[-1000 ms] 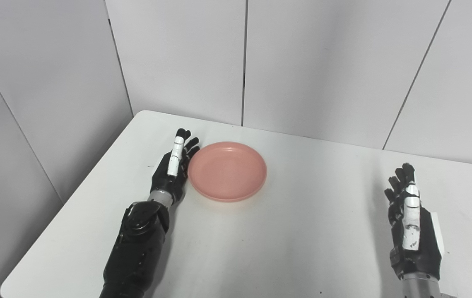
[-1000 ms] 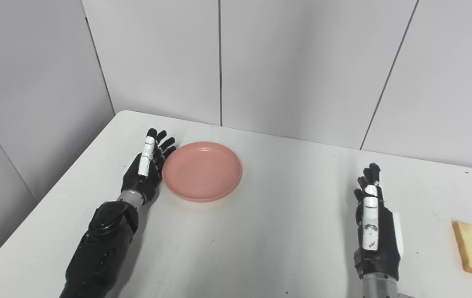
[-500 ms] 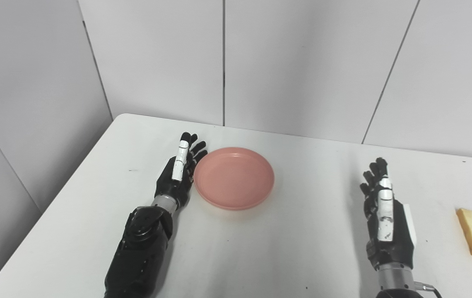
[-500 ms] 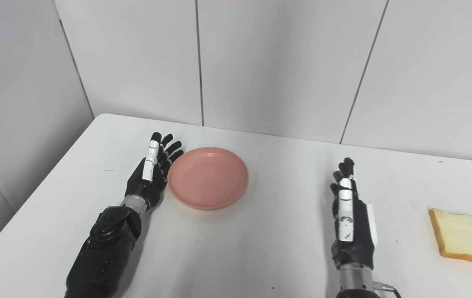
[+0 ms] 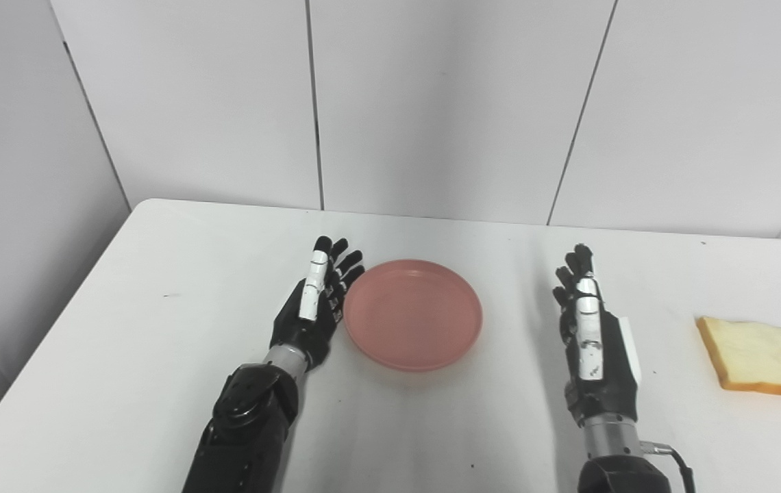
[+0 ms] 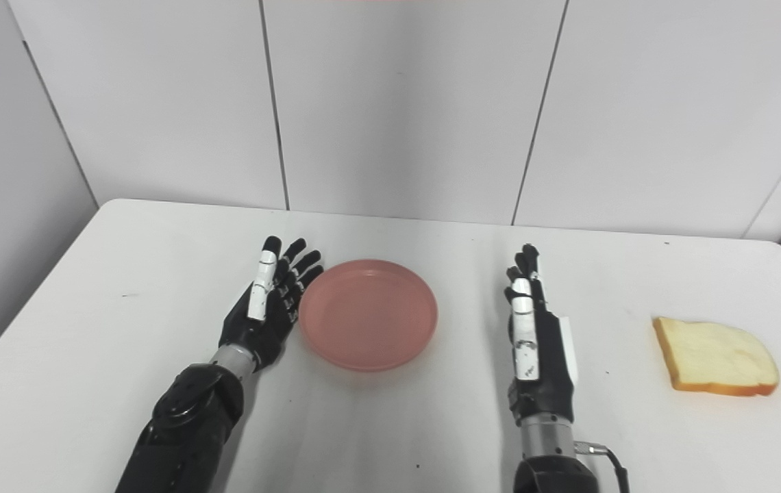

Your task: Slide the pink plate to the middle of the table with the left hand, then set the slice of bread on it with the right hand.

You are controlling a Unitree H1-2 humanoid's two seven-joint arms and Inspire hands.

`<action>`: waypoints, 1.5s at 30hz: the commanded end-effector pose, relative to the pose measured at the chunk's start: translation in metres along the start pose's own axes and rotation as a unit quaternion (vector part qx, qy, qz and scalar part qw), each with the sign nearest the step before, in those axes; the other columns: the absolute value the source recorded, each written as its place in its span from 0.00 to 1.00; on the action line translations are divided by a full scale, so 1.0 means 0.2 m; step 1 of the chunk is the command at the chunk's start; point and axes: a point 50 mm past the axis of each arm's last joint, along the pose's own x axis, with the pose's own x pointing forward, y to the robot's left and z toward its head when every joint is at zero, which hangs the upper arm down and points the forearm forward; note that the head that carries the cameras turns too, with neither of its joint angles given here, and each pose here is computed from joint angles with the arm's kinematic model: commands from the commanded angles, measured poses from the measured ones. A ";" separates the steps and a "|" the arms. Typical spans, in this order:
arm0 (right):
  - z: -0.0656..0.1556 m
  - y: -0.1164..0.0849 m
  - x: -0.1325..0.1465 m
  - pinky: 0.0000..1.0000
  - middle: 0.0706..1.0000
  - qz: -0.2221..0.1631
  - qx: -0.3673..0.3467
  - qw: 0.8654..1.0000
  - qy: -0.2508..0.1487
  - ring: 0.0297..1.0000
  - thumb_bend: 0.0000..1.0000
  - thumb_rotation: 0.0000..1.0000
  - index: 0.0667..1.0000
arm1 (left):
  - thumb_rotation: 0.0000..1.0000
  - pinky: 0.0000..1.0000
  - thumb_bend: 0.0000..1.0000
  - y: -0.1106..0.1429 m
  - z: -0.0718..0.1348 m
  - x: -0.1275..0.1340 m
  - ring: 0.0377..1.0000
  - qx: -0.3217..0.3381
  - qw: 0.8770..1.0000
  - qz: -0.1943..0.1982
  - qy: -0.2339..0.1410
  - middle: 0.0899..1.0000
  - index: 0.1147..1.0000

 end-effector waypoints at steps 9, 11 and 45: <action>0.08 0.07 0.02 1.00 1.00 -0.005 0.000 0.999 -0.040 0.98 0.40 1.00 1.00 | 0.98 0.96 0.77 -0.16 -0.01 0.00 0.95 0.018 0.998 -0.060 -0.020 0.95 0.96; 0.08 0.07 0.02 1.00 1.00 -0.005 -0.003 0.999 -0.040 0.98 0.40 1.00 1.00 | 0.98 0.96 0.77 -0.16 -0.02 0.00 0.95 0.020 0.998 -0.062 -0.021 0.95 0.96; 0.11 0.07 0.02 0.99 0.99 -0.015 -0.031 0.999 -0.042 0.97 0.39 1.00 0.99 | 1.00 0.99 0.78 -0.19 -0.04 -0.09 0.98 0.067 0.995 -0.050 -0.053 0.98 0.99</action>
